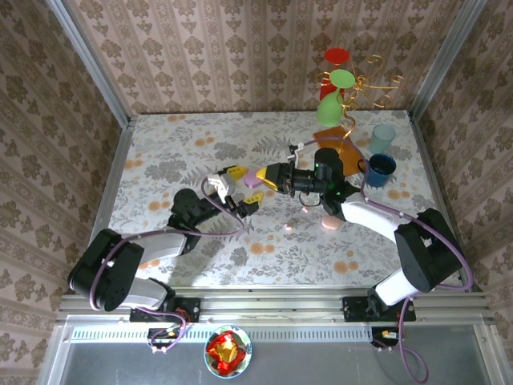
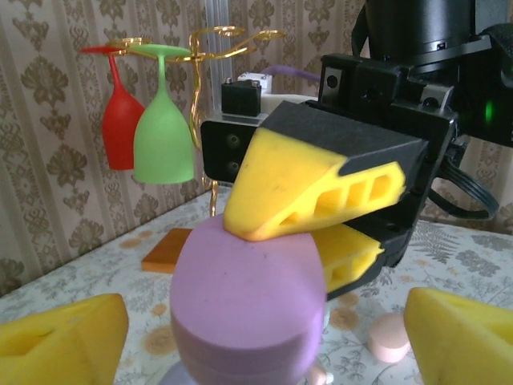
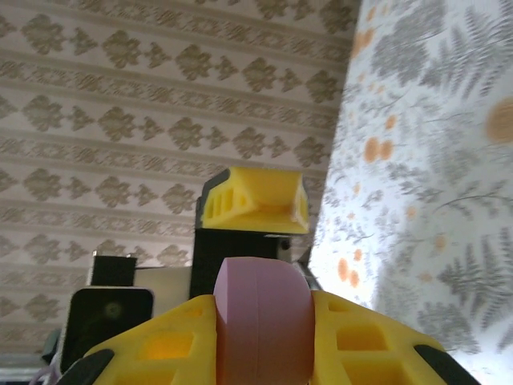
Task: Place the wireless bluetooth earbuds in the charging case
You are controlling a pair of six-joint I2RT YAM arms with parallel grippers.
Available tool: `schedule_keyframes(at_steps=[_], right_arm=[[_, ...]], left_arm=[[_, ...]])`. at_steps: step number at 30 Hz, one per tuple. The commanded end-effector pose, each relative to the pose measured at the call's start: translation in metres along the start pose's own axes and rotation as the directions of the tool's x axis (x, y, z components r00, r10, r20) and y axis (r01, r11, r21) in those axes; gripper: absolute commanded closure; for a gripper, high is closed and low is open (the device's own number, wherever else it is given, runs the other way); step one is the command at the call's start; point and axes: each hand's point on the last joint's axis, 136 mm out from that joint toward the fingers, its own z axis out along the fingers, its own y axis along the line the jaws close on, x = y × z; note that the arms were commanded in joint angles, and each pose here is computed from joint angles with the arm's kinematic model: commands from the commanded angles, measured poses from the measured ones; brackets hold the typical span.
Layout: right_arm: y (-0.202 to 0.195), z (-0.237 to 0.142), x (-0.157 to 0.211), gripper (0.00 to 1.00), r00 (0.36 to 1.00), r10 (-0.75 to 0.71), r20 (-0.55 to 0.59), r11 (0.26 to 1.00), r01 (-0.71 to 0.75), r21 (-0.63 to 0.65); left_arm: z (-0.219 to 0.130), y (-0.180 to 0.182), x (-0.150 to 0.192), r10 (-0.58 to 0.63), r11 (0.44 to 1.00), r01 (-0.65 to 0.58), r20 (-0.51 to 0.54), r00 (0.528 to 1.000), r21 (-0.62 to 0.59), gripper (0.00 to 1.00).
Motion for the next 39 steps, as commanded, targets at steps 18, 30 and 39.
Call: schedule_keyframes(at_steps=[18, 30, 39], right_arm=[[-0.149, 0.014, -0.045, 0.78, 0.982, -0.186, -0.032, 0.816, 0.172, 0.552], [-0.192, 0.106, -0.020, 0.73, 0.974, -0.117, -0.195, 0.841, 0.201, 0.502], [-0.166, 0.104, -0.035, 0.44, 0.955, -0.200, -0.218, 0.814, 0.285, 0.506]], left_arm=[[-0.044, 0.002, 0.042, 0.033, 0.983, -0.082, -0.282, 0.959, -0.165, 0.00], [-0.058, -0.006, 0.065, 0.016, 0.980, -0.079, -0.323, 0.946, -0.183, 0.00], [-0.042, -0.019, 0.071, 0.093, 0.989, -0.126, -0.322, 0.942, -0.083, 0.00]])
